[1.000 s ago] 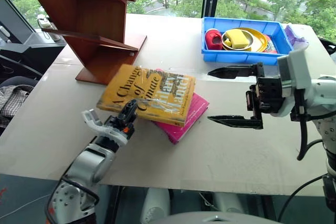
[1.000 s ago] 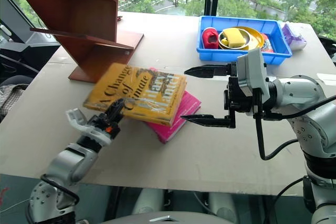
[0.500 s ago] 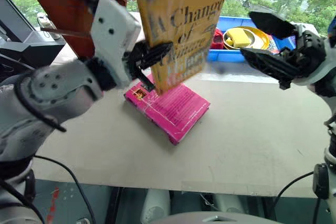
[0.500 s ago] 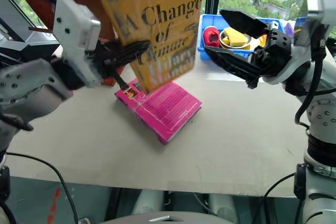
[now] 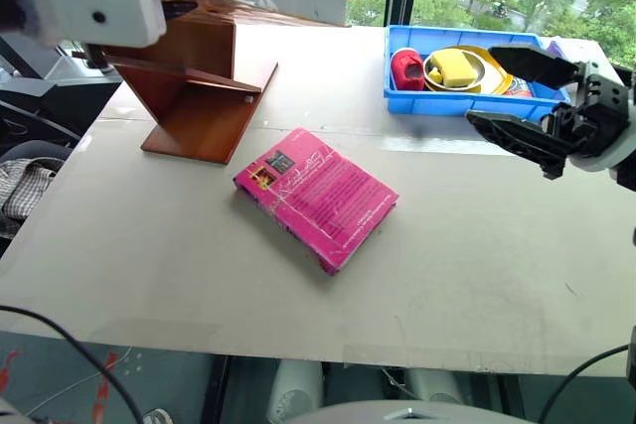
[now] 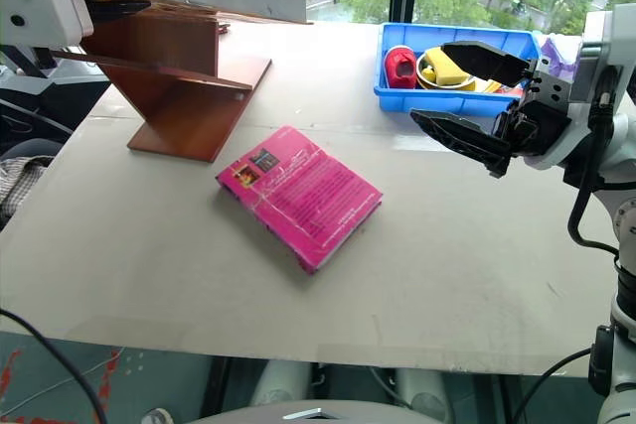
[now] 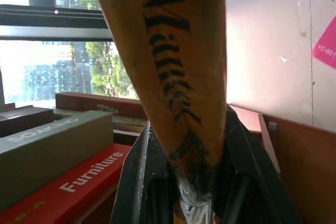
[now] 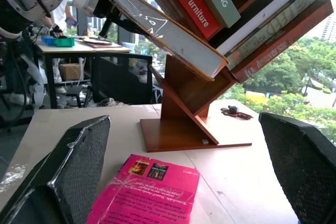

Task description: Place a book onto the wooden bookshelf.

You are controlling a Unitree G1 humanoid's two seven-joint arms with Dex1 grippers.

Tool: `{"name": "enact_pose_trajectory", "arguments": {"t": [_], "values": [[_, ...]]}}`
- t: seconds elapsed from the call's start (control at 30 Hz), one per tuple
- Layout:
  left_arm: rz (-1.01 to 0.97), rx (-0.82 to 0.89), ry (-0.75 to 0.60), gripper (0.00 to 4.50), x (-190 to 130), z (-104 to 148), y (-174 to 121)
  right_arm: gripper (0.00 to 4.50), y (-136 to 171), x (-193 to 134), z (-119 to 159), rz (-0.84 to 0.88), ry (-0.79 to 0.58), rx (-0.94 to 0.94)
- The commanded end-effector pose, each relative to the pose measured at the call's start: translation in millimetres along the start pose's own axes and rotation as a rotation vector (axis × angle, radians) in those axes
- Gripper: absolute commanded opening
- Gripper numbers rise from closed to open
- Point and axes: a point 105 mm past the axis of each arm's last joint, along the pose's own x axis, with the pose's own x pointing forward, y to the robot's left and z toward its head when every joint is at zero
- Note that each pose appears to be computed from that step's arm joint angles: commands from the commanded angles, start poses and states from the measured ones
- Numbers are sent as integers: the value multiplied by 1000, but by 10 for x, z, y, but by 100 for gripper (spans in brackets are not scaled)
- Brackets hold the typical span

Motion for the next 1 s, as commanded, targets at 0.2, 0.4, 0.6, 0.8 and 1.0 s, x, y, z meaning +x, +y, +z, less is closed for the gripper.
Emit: {"name": "enact_pose_trajectory", "arguments": {"t": [0.2, 0.4, 0.6, 0.8, 1.0], "values": [[-149, 12, 209, 32, -6, -739, -158, 450, 95, 43, 182, 33, -53, -77], [-211, -30, 266, 32, 130, -1081, -388, 450, 139, 31, 166, 16, -34, -93], [-238, -136, 268, 158, 121, -1198, -518, 450, 168, -4, 179, -13, -23, -104], [-127, -157, 195, 335, -99, -1056, -277, 450, 182, -32, 179, -23, -14, -112], [-30, -735, -164, 335, -503, -301, -149, 450, 87, -44, 89, -14, 9, -98]]}}
